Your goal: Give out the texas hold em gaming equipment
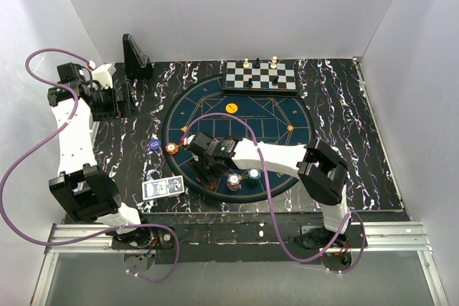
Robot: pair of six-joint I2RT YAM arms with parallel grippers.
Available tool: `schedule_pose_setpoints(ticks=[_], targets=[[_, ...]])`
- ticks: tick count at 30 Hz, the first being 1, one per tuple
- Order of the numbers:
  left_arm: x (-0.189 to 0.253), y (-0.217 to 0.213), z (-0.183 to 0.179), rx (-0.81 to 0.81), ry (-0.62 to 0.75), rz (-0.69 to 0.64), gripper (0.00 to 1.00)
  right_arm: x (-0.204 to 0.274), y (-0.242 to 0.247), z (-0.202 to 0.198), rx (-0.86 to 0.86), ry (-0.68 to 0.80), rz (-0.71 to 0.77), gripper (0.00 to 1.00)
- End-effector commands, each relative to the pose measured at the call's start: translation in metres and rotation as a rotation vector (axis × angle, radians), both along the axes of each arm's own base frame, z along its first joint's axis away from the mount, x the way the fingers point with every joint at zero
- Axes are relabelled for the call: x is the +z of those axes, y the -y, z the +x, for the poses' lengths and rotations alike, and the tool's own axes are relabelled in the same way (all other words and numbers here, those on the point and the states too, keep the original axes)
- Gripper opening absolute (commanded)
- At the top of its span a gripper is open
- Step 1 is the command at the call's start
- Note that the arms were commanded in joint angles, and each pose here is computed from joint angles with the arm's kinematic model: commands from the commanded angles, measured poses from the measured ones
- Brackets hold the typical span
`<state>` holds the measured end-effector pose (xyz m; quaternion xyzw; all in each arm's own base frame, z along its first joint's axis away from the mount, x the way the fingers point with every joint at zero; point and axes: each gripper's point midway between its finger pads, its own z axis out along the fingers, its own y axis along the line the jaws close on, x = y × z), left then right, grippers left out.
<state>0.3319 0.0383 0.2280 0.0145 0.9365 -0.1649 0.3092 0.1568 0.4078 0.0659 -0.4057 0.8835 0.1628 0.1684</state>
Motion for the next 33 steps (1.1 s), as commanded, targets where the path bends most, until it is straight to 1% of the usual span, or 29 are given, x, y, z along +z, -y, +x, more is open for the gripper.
schedule_pose_setpoints(ticks=[1, 4, 8, 13, 16, 19, 21, 26, 29, 33], targets=[[0.015, -0.002, -0.005, 0.008, 0.050, 0.019, 0.98, -0.004, -0.009, -0.005, 0.017, -0.017, 0.002, 0.61], [0.017, -0.002, -0.004, 0.006, 0.056, 0.022, 0.98, -0.010, -0.009, -0.005, 0.017, -0.019, -0.010, 0.60], [0.017, -0.003, -0.003, 0.008, 0.055, 0.025, 0.98, -0.011, -0.009, -0.004, 0.012, -0.018, -0.007, 0.52], [0.017, -0.004, -0.003, 0.010, 0.053, 0.028, 0.98, -0.009, -0.008, 0.000, -0.001, -0.001, -0.005, 0.38], [0.016, -0.005, -0.004, 0.011, 0.050, 0.031, 0.98, 0.004, -0.010, 0.004, -0.011, 0.028, 0.022, 0.27], [0.014, -0.005, -0.005, 0.010, 0.047, 0.029, 0.98, 0.025, -0.008, 0.016, -0.044, 0.087, 0.046, 0.15], [0.015, -0.004, -0.004, 0.010, 0.050, 0.027, 0.98, 0.039, -0.003, 0.029, -0.081, 0.117, 0.068, 0.10], [0.013, -0.003, -0.004, 0.004, 0.045, 0.017, 0.98, 0.067, 0.015, 0.077, -0.202, 0.147, 0.140, 0.06], [0.013, -0.003, -0.004, 0.001, 0.044, 0.012, 0.98, 0.072, 0.033, 0.111, -0.287, 0.165, 0.145, 0.05], [0.011, -0.002, -0.005, -0.008, 0.037, 0.011, 1.00, 0.065, 0.062, 0.165, -0.411, 0.199, 0.121, 0.04]])
